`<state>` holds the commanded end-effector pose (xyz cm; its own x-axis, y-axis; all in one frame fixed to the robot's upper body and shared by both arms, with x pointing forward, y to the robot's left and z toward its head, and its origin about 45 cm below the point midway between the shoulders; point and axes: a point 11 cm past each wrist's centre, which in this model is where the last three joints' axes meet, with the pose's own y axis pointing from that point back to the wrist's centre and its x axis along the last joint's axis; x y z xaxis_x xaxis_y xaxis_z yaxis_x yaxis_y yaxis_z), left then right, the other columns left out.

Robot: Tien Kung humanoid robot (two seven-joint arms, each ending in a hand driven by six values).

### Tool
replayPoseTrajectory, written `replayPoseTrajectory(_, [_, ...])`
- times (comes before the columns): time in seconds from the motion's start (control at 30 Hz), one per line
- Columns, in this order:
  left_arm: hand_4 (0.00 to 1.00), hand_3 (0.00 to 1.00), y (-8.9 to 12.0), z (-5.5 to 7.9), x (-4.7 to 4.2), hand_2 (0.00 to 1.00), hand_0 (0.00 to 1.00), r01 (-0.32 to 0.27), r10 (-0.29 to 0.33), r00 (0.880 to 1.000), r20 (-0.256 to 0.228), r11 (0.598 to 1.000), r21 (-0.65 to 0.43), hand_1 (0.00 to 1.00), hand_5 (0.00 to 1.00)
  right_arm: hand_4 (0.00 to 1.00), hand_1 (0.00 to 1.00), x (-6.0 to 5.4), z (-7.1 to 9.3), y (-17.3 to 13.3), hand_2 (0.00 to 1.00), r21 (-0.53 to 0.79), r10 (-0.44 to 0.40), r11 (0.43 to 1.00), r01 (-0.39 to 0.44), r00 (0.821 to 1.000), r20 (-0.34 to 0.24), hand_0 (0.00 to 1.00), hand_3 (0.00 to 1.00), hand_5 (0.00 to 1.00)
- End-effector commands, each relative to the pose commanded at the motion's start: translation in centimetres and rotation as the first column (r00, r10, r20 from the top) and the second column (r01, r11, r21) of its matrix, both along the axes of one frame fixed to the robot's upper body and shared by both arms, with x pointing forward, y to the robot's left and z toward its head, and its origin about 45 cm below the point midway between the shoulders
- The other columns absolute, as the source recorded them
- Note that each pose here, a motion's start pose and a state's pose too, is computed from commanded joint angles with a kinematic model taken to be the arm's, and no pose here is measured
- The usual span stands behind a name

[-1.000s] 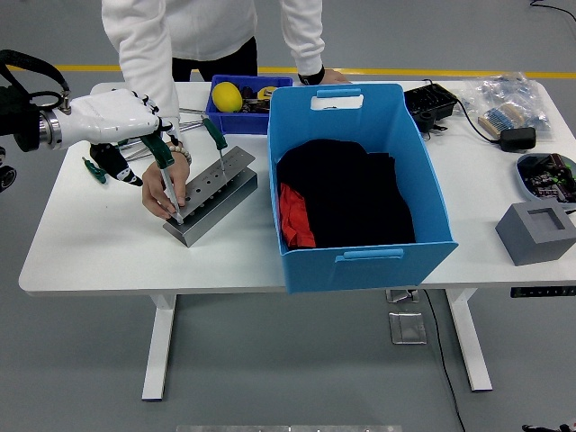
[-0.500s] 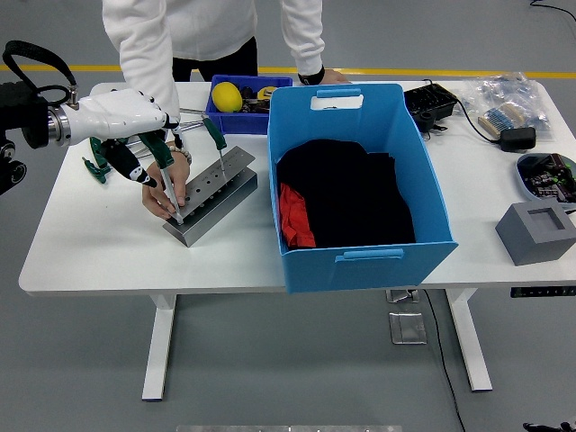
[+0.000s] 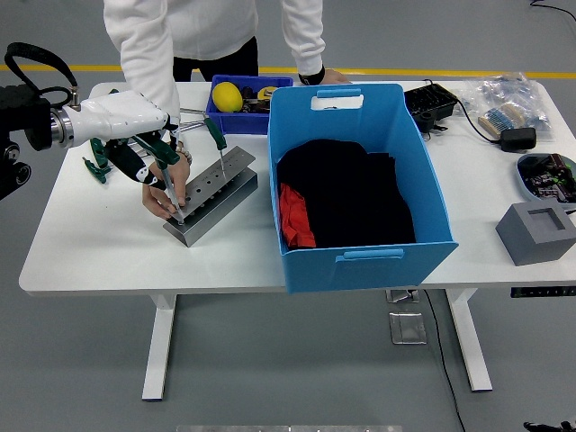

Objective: Lift tool from toolbox,place it in box,lift tool from toolbox,place it in box

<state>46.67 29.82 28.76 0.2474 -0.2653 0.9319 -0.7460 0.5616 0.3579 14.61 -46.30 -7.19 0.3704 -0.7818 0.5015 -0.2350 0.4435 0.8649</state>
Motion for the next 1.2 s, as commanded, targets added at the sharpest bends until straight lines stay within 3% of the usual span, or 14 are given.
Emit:
replayPoseTrajectory(0.63, [0.998,0.448,0.9,-0.8,0.22,0.298,0.477,-0.022,0.022,1.000,-0.004,0.999,0.049,0.303,0.513,0.785,0.604,0.3,0.2,-0.1,0.673,-0.002,0.002,1.000,-0.002,1.000,0.006,0.646,0.536,0.596])
replayPoseTrajectory(0.67, [0.998,0.394,0.9,-0.8,0.23,0.279,0.477,-0.021,0.021,1.000,-0.003,0.998,0.052,0.287,0.528,0.786,0.604,0.3,0.1,-0.1,0.673,-0.002,0.002,1.000,-0.002,1.000,0.005,0.646,0.535,0.596])
replayPoseTrajectory(0.87, [0.998,0.394,0.9,-1.1,0.20,0.279,0.477,-0.012,0.012,1.000,0.002,0.998,0.067,0.287,0.528,0.786,0.604,0.2,0.1,-0.1,0.673,-0.002,0.000,1.000,0.000,1.000,0.003,0.646,0.535,0.596])
replayPoseTrajectory(0.9, [0.998,0.339,0.9,-1.2,0.18,0.246,0.475,-0.011,0.010,1.000,0.002,0.998,0.066,0.245,0.535,0.786,0.604,0.2,0.1,-0.1,0.673,-0.002,0.000,1.000,0.000,1.000,0.003,0.646,0.536,0.595])
replayPoseTrajectory(1.2, [0.998,0.287,0.5,-1.7,0.00,0.208,0.472,-0.002,0.003,1.000,-0.008,0.999,0.046,0.202,0.548,0.786,0.604,0.1,0.0,0.0,0.673,-0.002,0.001,1.000,-0.001,1.000,0.000,0.647,0.536,0.594])
